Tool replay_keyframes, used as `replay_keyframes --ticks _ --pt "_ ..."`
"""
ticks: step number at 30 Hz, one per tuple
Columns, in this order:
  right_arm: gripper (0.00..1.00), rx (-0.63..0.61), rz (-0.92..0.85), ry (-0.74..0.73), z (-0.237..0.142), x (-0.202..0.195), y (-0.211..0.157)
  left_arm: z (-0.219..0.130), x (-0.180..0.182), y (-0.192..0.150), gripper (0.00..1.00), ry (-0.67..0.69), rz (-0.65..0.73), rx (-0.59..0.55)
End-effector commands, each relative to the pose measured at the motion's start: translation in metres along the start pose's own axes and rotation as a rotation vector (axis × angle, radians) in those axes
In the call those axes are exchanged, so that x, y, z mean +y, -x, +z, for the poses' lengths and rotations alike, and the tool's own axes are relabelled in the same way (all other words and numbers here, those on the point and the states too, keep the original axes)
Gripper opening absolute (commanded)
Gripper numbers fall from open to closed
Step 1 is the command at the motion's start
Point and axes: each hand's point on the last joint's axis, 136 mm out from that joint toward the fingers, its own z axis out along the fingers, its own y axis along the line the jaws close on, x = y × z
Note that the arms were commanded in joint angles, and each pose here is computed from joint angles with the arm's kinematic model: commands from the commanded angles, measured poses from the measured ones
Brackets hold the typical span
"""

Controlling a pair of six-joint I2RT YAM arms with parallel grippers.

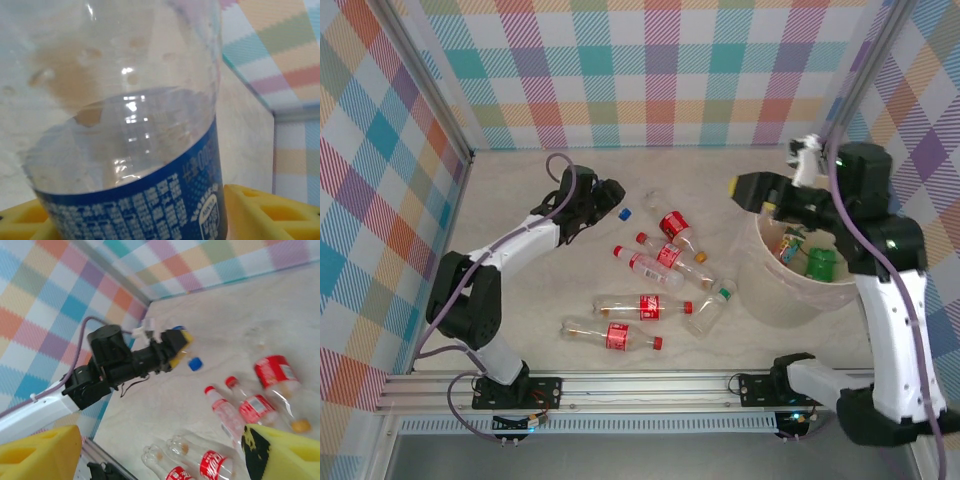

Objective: Put the plastic bottles in the bin

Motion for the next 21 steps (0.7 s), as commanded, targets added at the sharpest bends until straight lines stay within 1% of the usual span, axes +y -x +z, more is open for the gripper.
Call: replay_keyframes --ticks 1,4,6,9,11,14,15,17,18,19,21 --pt "0.84 -0.034 -0.120 0.056 0.036 0.018 0.024 -0.024 -0.028 -0.012 0.60 -0.080 0.151 0.074" --pt "0.85 0.017 -0.148 0.071 0.068 0.028 0.025 -0.038 -0.042 -0.020 0.59 -0.155 0.242 0.104" --pt "0.86 0.051 -0.128 0.077 0.084 0.027 0.025 -0.050 -0.065 -0.031 0.59 -0.300 0.349 0.142" --pt "0.86 0.113 -0.087 0.035 0.104 0.012 0.020 -0.074 -0.093 -0.052 0.60 -0.480 0.526 0.203" --pt "0.85 0.145 -0.090 0.021 0.116 0.005 0.013 -0.087 -0.102 -0.058 0.60 -0.534 0.608 0.193" --pt "0.84 0.160 -0.089 0.009 0.126 -0.003 0.008 -0.098 -0.114 -0.060 0.60 -0.612 0.667 0.175" --pt "0.84 0.162 -0.083 0.023 0.128 -0.002 0.006 -0.099 -0.118 -0.061 0.58 -0.640 0.676 0.173" --pt "0.80 0.180 -0.058 0.068 0.131 0.003 0.003 -0.100 -0.127 -0.063 0.44 -0.694 0.674 0.184" --pt "0.77 0.198 -0.043 0.101 0.133 0.008 0.000 -0.101 -0.132 -0.064 0.39 -0.725 0.672 0.191" --pt "0.75 0.204 -0.035 0.124 0.134 0.011 -0.001 -0.102 -0.136 -0.066 0.38 -0.748 0.674 0.194" --pt "0.76 0.201 -0.028 0.101 0.137 0.005 -0.002 -0.104 -0.141 -0.069 0.38 -0.764 0.683 0.191"
